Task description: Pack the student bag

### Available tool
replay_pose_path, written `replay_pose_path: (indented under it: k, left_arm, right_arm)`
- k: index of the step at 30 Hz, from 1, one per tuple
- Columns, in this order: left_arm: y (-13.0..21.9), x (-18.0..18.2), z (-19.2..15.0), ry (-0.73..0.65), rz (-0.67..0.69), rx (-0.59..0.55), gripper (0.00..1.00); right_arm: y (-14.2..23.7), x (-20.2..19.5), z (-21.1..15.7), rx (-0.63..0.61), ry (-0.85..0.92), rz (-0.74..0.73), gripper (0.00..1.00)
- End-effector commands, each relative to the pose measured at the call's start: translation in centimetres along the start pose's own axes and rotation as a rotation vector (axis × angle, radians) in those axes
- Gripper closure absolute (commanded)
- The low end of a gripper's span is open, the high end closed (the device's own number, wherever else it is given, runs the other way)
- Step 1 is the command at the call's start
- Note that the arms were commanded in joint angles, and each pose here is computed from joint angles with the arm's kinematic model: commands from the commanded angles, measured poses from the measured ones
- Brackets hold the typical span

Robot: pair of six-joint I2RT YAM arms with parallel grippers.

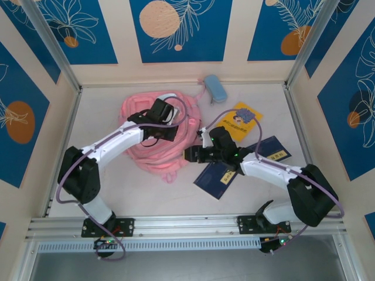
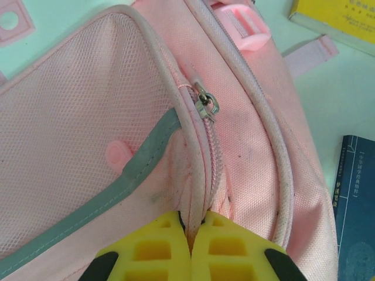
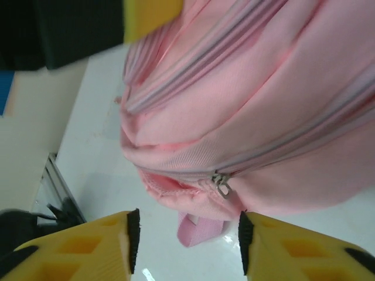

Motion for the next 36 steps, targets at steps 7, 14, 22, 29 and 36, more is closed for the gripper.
replay_pose_path:
  k: [7,14,22,29,36]
  left_arm:
    - [2.9,-0.4,0.9,-0.024,-0.094,-0.117,1.0]
    - [2.8,-0.5,0.5,-0.021,-0.106,-0.105,1.0]
    - [3.3,-0.2,0.4,-0.002,-0.092,-0.111,1.0]
    - [5.3,1.3,-0.5,0.115,-0.006,-0.144,0.76]
    - [9.6,4.0,-4.2,0.272,0.104,-0.177,0.44]
  right_arm:
    - [2.7,-1.9,3.1,0.034,-0.451,-0.029,0.42]
    - [0.5,-1.5,4.3,0.122,-0.526,-0.005,0.42]
    - [-3.0,-0.8,4.6,0.209,-0.51,0.015,0.46]
    - [-5.2,1.0,5.9,0.235,-0.461,0.117,0.88]
    - [-6.9,4.1,8.5,0.221,-0.378,0.213,0.97]
Point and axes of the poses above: each hand's point on the last joint's axis, 136 mm out from that joint toward the fingers, its own y axis back along the fingers, its own x axis along the line the jaws close on, z = x × y, the point moved 6 cm from there along y, back along the fingers, and after that the axes turned 9 degrees about y, right-handed, at the moved point
